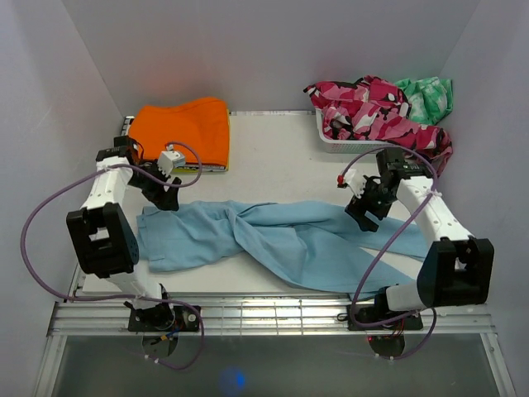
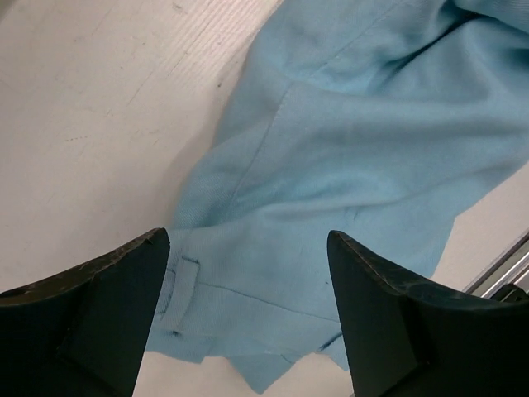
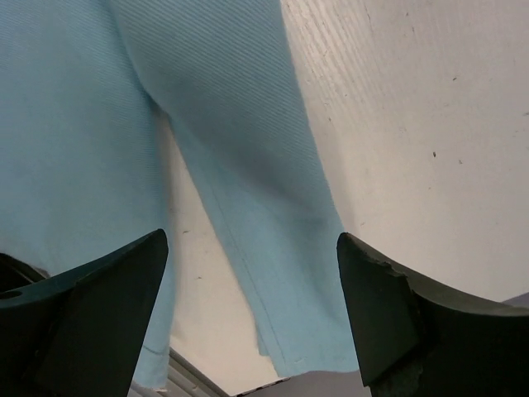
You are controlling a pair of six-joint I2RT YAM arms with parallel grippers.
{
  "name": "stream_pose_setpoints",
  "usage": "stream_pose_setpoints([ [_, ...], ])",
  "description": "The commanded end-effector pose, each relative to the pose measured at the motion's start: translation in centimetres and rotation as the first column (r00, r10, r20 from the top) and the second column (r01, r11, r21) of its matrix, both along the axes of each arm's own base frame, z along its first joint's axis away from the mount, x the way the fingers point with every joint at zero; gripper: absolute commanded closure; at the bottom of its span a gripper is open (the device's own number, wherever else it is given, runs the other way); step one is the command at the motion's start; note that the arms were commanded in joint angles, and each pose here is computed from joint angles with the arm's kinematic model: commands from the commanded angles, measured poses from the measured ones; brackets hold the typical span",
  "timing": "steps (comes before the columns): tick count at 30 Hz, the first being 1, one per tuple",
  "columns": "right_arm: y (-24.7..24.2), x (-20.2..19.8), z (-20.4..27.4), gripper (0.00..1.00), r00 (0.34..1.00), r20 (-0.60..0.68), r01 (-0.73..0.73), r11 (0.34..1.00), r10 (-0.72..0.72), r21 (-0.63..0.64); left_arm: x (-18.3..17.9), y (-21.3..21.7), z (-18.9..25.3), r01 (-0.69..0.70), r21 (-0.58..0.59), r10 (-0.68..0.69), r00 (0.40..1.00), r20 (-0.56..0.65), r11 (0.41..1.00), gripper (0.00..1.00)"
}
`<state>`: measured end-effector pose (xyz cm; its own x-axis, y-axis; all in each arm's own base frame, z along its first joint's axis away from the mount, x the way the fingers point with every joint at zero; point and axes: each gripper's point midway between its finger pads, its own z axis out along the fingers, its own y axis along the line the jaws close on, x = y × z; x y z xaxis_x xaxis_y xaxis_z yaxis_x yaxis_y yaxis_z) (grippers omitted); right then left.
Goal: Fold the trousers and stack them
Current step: Flatten the trousers out
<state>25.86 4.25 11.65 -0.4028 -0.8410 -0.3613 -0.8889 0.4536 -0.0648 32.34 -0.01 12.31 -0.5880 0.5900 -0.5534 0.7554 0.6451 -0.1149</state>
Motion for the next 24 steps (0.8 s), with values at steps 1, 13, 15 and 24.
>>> stream_pose_setpoints([
  [1,-1.7,2.1,-1.5,0.12,0.999,0.038,0.001,0.999,0.0,-0.032,1.2,0.7,-1.1,-0.038,-0.028,0.037,0.998,-0.044,0.999,0.13],
  [13,-3.1,0.9,-8.0,0.59,0.997,-0.077,-0.001,0.998,-0.005,-0.07,0.1,0.6,-6.2,-0.007,-0.055,-0.003,0.982,-0.187,0.998,0.61],
  [15,-3.1,3.9,-6.6,0.91,0.998,-0.041,0.051,0.997,-0.053,-0.052,1.7,0.3,-5.7,-0.041,-0.074,0.027,0.984,-0.176,0.996,0.87],
  [24,-4.5,12.1,4.0,0.92,0.972,0.197,0.126,0.992,-0.128,0.025,9.8,0.9,6.5,-0.072,-0.089,0.09,0.971,0.221,0.993,1.0],
])
